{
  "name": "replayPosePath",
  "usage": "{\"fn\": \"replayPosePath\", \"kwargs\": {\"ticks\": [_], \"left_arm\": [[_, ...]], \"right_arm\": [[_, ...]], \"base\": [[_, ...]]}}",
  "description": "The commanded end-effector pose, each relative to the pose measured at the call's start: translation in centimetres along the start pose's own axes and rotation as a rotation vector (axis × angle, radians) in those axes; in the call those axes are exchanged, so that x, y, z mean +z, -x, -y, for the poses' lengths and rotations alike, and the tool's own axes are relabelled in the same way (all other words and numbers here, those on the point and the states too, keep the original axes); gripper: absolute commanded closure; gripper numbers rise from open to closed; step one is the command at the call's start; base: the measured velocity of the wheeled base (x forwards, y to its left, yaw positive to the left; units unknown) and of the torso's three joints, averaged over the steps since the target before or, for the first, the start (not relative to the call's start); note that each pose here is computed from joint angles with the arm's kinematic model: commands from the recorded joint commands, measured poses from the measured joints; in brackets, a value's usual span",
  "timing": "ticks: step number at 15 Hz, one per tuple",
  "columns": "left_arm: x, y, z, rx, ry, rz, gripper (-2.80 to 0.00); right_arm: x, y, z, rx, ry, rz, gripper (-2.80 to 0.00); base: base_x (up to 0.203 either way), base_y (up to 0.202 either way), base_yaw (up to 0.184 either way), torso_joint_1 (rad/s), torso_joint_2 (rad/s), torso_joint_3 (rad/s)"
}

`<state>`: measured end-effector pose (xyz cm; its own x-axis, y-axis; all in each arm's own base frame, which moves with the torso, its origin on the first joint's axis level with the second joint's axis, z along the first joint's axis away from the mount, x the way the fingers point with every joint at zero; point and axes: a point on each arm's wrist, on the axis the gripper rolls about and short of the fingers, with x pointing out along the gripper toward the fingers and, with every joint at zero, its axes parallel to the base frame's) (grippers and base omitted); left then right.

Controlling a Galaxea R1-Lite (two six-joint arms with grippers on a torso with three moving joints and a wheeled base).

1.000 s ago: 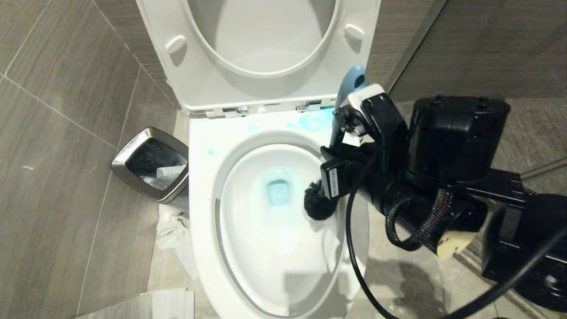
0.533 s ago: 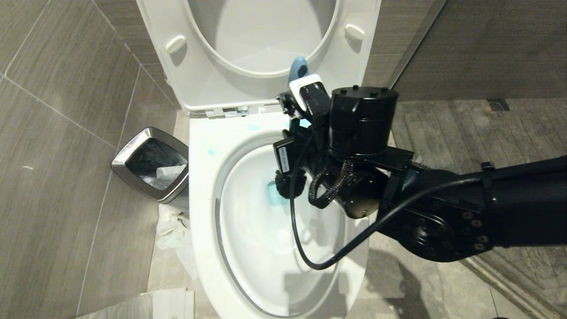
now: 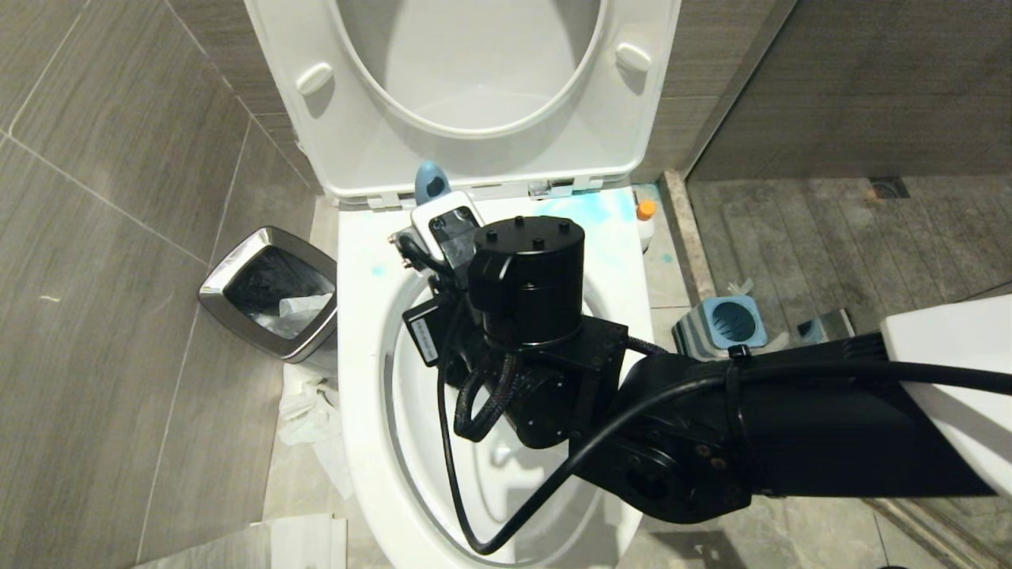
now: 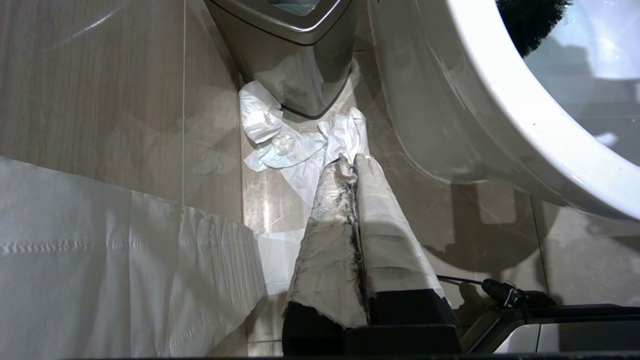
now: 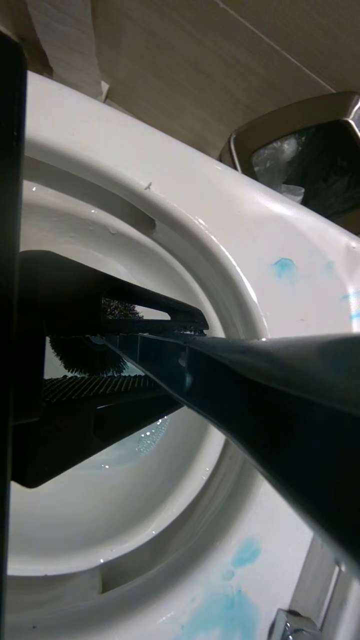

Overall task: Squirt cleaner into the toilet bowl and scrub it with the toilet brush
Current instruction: Scrub the toilet bowl

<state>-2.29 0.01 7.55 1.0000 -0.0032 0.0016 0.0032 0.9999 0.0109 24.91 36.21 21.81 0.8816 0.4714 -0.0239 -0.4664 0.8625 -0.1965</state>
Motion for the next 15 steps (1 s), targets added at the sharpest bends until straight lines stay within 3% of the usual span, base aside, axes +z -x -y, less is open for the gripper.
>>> {"fn": "replayPosePath", "kwargs": {"ticks": [1,8,11,15], "left_arm": [[0.0,0.0,0.0,0.0,-0.001,-0.002,0.0],[0.0,0.0,0.0,0.0,-0.001,-0.002,0.0],[0.0,0.0,0.0,0.0,-0.001,-0.003,0.0],[0.0,0.0,0.0,0.0,-0.001,-0.002,0.0]], "right_arm": [[0.2,0.1,0.0,-0.002,-0.001,0.005,0.0],[-0.3,-1.6,2.8,-0.069,0.006,0.0,0.0],[-1.4,-3.0,4.1,-0.105,0.008,-0.02,0.0],[-3.7,-4.9,4.1,-0.11,0.002,0.0,0.0]], "base": [[0.0,0.0,0.0,0.0,0.0,0.0],[0.0,0.0,0.0,0.0,0.0,0.0],[0.0,0.0,0.0,0.0,0.0,0.0],[0.0,0.0,0.0,0.0,0.0,0.0]]}}
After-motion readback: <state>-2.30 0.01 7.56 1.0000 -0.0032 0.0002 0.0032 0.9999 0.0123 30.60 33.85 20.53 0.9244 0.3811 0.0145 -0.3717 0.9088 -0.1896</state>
